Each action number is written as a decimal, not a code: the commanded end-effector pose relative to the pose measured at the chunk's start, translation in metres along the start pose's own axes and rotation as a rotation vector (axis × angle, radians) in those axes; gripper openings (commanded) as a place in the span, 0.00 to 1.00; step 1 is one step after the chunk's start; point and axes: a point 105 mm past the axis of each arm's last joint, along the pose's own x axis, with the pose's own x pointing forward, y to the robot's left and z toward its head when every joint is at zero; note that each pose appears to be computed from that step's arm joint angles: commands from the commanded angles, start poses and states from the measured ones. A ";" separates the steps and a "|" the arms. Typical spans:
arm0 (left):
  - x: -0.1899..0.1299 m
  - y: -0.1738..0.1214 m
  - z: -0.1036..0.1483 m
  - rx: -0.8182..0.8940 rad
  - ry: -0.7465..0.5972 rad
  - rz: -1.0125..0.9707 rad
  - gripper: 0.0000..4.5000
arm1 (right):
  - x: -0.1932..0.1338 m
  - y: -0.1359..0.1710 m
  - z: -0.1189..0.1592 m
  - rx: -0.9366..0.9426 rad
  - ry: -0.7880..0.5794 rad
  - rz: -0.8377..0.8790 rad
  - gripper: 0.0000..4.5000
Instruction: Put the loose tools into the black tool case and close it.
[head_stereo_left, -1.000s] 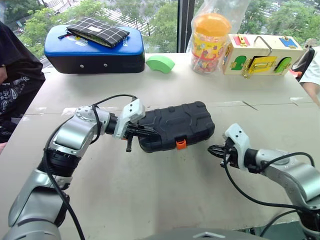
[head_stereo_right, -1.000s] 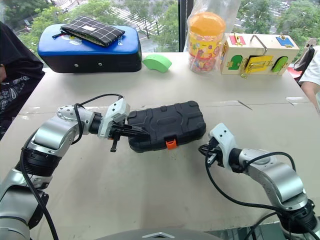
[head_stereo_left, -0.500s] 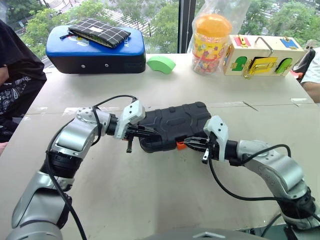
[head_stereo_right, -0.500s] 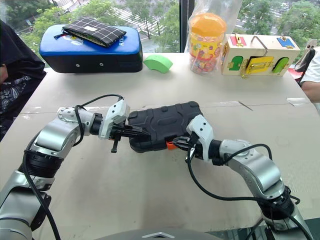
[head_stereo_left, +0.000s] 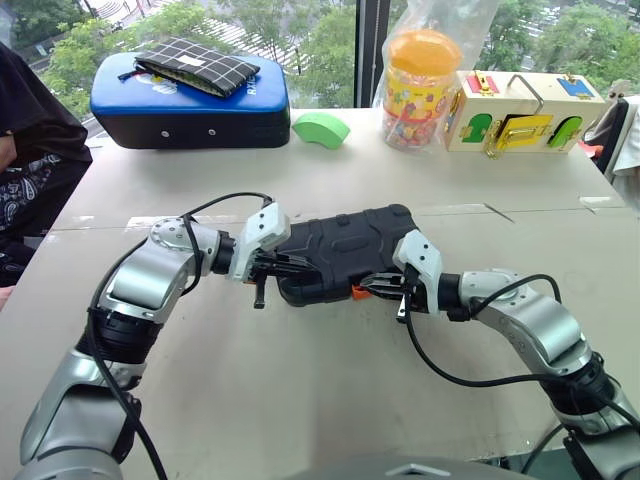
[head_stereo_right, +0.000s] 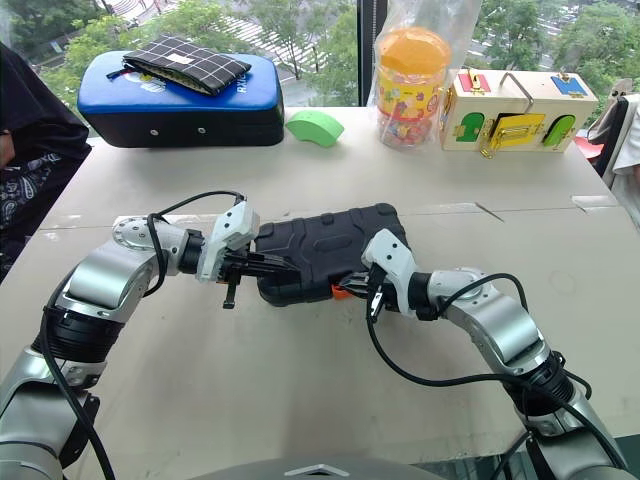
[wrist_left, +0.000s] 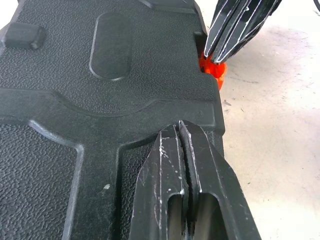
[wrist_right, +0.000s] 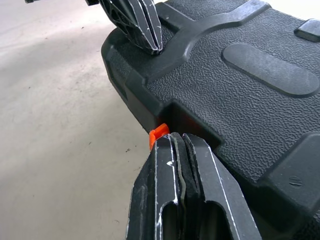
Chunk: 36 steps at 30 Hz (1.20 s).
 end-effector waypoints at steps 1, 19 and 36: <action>0.007 -0.003 -0.018 -0.055 0.066 -0.011 0.01 | -0.001 -0.003 -0.006 0.001 0.030 -0.011 0.00; 0.012 -0.003 -0.017 -0.060 0.039 -0.013 0.01 | -0.047 0.024 0.018 0.120 -0.094 0.096 0.00; -0.016 -0.007 0.030 -0.086 -0.148 -0.057 0.01 | -0.056 -0.058 -0.031 0.175 0.089 -0.343 0.00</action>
